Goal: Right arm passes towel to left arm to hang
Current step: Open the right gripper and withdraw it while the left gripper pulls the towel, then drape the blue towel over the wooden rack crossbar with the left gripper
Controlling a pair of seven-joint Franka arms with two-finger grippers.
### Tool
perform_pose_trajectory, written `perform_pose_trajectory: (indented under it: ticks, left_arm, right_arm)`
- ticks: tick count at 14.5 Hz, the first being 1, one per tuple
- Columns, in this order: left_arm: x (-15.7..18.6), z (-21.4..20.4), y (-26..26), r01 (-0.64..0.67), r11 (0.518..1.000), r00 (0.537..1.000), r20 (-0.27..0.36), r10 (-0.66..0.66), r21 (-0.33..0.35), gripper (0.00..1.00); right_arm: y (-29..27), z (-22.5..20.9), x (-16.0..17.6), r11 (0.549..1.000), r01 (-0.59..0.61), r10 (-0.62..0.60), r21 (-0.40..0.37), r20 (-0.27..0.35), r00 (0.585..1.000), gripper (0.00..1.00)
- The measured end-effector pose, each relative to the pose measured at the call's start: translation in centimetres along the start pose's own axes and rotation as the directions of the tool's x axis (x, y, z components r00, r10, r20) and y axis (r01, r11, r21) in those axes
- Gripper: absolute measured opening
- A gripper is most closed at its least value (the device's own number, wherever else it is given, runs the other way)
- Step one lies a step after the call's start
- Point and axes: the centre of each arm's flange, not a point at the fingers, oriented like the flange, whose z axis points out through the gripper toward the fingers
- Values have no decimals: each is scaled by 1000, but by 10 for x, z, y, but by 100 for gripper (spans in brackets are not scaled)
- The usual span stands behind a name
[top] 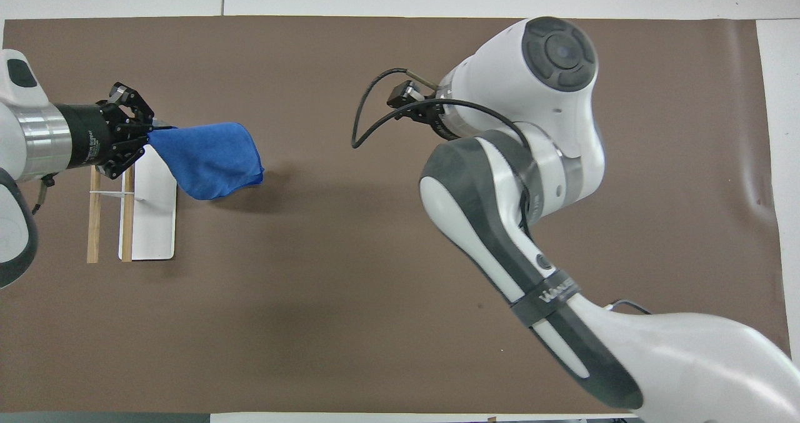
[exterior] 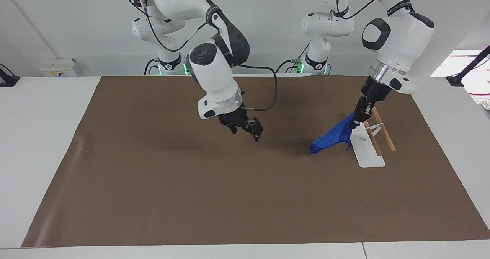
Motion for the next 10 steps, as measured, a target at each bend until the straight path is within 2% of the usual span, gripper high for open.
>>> perform_pose_trajectory:
  ticks: [3,5,8,10]
  left_arm:
    - [46,-18,-45,101,995,993,-54,-101,-4,2]
    - [73,-31,-77,165,985,980,-105,-168,-41,2]
    - [105,-48,-110,238,968,956,-155,-248,-76,2]
    - [120,-56,-123,274,958,943,-174,-285,-87,2]
  right_arm:
    - [85,-41,59,984,140,-140,-115,4,990,100]
    - [133,-73,81,963,211,-210,-170,24,977,100]
    - [194,-132,96,935,281,-276,-217,55,960,100]
    - [222,-174,92,917,309,-300,-251,72,951,100]
